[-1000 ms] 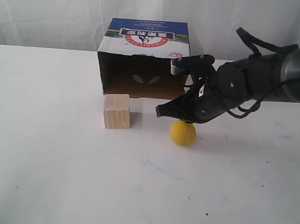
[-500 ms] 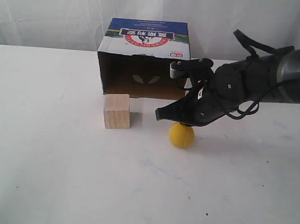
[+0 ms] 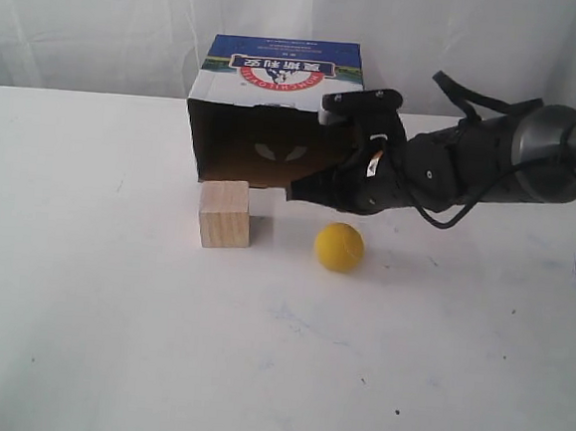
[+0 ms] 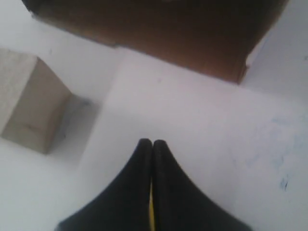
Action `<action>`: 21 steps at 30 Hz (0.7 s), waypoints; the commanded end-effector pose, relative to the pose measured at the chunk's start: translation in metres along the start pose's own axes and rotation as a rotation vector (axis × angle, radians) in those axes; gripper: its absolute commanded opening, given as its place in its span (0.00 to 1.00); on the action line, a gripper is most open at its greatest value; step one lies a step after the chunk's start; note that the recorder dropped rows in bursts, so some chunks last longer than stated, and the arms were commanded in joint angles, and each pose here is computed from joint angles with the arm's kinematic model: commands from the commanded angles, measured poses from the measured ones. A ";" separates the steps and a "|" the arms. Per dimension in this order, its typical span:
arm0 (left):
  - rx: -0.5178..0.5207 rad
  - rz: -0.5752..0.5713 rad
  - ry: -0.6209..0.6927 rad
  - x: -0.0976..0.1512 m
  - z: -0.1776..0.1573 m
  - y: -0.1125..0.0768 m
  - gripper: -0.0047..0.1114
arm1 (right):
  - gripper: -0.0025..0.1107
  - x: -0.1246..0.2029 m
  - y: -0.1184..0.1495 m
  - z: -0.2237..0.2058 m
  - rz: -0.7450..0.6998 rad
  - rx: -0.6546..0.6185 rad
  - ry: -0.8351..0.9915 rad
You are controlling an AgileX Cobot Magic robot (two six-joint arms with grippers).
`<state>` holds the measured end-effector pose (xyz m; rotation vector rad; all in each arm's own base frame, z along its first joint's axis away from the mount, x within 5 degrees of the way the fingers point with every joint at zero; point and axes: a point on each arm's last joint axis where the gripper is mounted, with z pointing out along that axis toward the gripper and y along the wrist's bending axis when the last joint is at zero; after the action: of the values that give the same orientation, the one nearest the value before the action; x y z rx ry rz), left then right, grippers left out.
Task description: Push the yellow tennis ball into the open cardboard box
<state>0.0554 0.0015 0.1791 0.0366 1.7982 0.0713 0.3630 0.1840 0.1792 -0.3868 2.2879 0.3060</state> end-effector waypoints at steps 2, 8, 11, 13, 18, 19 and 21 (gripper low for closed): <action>0.005 0.007 -0.007 0.000 0.000 0.000 0.04 | 0.02 -0.031 0.003 -0.011 -0.035 -0.008 -0.095; 0.005 0.007 -0.007 0.000 0.000 0.000 0.04 | 0.02 -0.017 0.009 -0.023 -0.005 0.006 0.157; 0.005 0.007 -0.007 0.000 0.000 0.000 0.04 | 0.02 0.002 0.021 -0.022 -0.080 -0.007 0.291; 0.005 0.007 -0.007 0.000 0.000 0.000 0.04 | 0.02 0.011 0.029 -0.020 -0.110 -0.021 0.315; 0.005 0.007 -0.007 0.000 0.000 0.000 0.04 | 0.02 0.022 0.033 -0.002 -0.120 -0.028 0.318; 0.005 0.007 -0.007 0.000 0.000 0.000 0.04 | 0.02 0.024 0.031 0.002 -0.123 -0.022 0.318; 0.005 0.007 -0.007 0.000 0.000 0.000 0.04 | 0.02 0.027 0.028 0.006 -0.104 -0.014 0.333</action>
<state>0.0554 0.0015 0.1791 0.0366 1.7982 0.0713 0.3357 0.2098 0.1641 -0.6127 2.5760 0.2253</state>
